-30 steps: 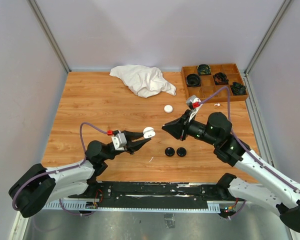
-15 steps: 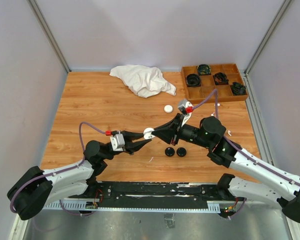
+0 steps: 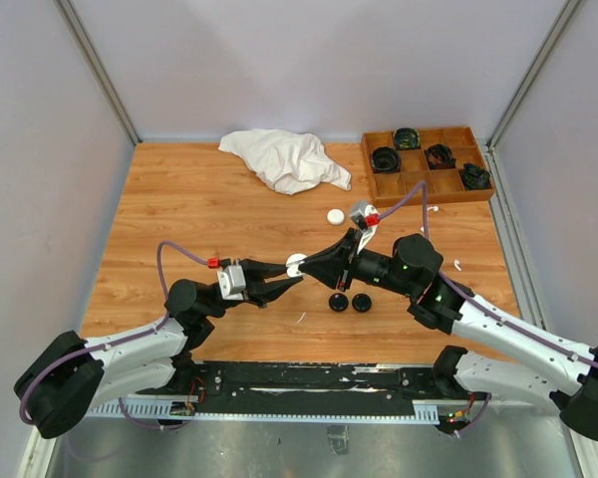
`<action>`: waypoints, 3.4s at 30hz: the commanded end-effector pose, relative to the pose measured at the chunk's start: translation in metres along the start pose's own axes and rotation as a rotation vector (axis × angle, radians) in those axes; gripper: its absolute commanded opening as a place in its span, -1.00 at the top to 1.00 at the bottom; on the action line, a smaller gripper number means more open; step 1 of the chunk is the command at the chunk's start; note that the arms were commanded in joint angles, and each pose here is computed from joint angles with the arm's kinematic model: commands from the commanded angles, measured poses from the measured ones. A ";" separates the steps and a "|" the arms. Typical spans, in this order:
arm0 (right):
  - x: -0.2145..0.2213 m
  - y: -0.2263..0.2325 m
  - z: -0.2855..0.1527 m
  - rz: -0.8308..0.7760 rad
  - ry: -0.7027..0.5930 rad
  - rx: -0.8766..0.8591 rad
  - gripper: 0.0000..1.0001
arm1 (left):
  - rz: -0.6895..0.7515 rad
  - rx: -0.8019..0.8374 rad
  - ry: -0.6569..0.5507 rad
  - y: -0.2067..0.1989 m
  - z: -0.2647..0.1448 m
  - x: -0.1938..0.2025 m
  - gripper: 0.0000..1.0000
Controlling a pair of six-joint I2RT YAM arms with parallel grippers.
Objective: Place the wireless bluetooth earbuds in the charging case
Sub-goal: Place the earbud in the charging case, then pick up the earbud from the center of the board.
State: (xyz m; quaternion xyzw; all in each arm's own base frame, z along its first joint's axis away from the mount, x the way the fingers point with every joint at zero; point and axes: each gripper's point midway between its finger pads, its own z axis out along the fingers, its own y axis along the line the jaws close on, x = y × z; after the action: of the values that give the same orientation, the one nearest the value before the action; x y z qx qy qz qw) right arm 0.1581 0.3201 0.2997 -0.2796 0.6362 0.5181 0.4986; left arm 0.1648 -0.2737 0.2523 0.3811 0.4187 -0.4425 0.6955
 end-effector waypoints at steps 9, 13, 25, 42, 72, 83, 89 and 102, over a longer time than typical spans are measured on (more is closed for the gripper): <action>0.001 0.006 0.007 0.048 -0.019 -0.021 0.67 | 0.045 -0.013 -0.089 0.004 0.006 -0.029 0.99; 0.005 0.002 0.008 0.061 -0.013 -0.002 0.68 | 0.055 -0.027 -0.094 0.006 0.005 -0.030 0.99; 0.010 -0.019 0.004 0.102 -0.028 0.114 0.47 | 0.058 -0.040 -0.106 0.008 0.005 -0.032 0.99; 0.000 -0.043 -0.011 -0.017 0.027 0.281 -0.02 | -0.012 -0.113 -0.023 0.017 -0.002 -0.004 0.99; 0.047 -0.237 -0.151 0.072 0.594 1.028 -0.70 | 0.020 -0.261 0.187 0.031 -0.047 0.054 1.00; 0.072 -0.304 -0.241 0.280 0.605 1.296 -0.68 | 0.039 -0.234 0.166 0.026 -0.046 0.044 1.00; 0.084 -0.329 -0.278 0.458 0.531 1.354 -0.63 | 0.045 -0.219 0.155 0.024 -0.046 0.041 1.00; 0.120 -0.368 -0.318 0.597 0.616 1.404 -0.47 | 0.052 -0.210 0.146 0.021 -0.047 0.039 0.99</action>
State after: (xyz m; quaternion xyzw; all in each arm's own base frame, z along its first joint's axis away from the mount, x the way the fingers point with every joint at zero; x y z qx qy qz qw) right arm 0.3179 -0.0564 0.0336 0.1494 0.9694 0.0185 0.1939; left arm 0.1845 -0.2380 0.1941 0.3459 0.5204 -0.3525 0.6966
